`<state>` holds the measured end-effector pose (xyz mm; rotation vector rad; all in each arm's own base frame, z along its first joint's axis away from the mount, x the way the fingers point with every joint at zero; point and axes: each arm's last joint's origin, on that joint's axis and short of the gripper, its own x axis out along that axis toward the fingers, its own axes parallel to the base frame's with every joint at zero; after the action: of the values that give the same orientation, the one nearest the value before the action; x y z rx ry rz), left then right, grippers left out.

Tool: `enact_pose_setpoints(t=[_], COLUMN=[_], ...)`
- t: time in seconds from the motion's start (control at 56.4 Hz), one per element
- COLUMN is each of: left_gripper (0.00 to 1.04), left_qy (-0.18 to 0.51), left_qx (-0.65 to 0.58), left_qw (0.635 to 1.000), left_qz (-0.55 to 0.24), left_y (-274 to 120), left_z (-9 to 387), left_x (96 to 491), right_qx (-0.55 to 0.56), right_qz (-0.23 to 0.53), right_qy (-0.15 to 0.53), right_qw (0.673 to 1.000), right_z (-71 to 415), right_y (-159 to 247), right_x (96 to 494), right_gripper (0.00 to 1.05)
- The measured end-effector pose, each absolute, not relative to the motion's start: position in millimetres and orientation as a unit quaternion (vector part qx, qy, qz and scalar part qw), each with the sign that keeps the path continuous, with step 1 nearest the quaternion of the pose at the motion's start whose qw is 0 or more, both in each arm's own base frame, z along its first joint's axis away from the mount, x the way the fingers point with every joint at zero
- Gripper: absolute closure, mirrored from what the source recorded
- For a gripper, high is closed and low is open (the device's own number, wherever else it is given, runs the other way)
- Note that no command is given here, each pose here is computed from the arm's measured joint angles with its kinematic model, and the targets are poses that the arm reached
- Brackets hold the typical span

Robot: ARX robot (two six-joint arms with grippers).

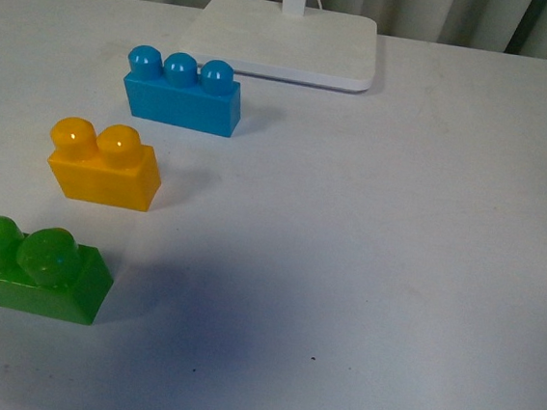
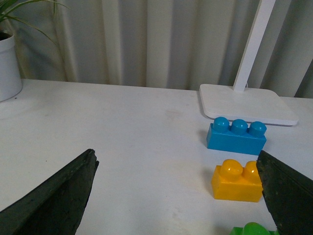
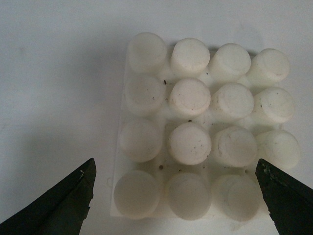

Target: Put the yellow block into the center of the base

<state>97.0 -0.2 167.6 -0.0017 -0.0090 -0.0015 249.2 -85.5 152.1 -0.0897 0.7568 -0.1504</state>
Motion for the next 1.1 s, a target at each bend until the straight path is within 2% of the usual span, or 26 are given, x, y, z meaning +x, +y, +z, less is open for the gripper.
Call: enact_pose_setpoints(t=[0.354, 1.099], left_gripper=[0.06, 0.06], left_qy=[-0.004, -0.004], left_qx=[-0.001, -0.001], left_qw=[1.0, 1.0], left_qz=[-0.001, -0.001], left_y=[-0.2, -0.2], left_z=[167.6, 167.6], left_x=[97.0, 97.0], right_qx=[-0.044, -0.049], right_qz=[-0.092, -0.088], right_qy=[0.365, 0.396], right_qw=[0.926, 0.913], right_z=[161.4, 135.7], right_y=[-107.1, -139.3], right_x=[266.8, 282.2], right_gripper=[0.09, 0.09])
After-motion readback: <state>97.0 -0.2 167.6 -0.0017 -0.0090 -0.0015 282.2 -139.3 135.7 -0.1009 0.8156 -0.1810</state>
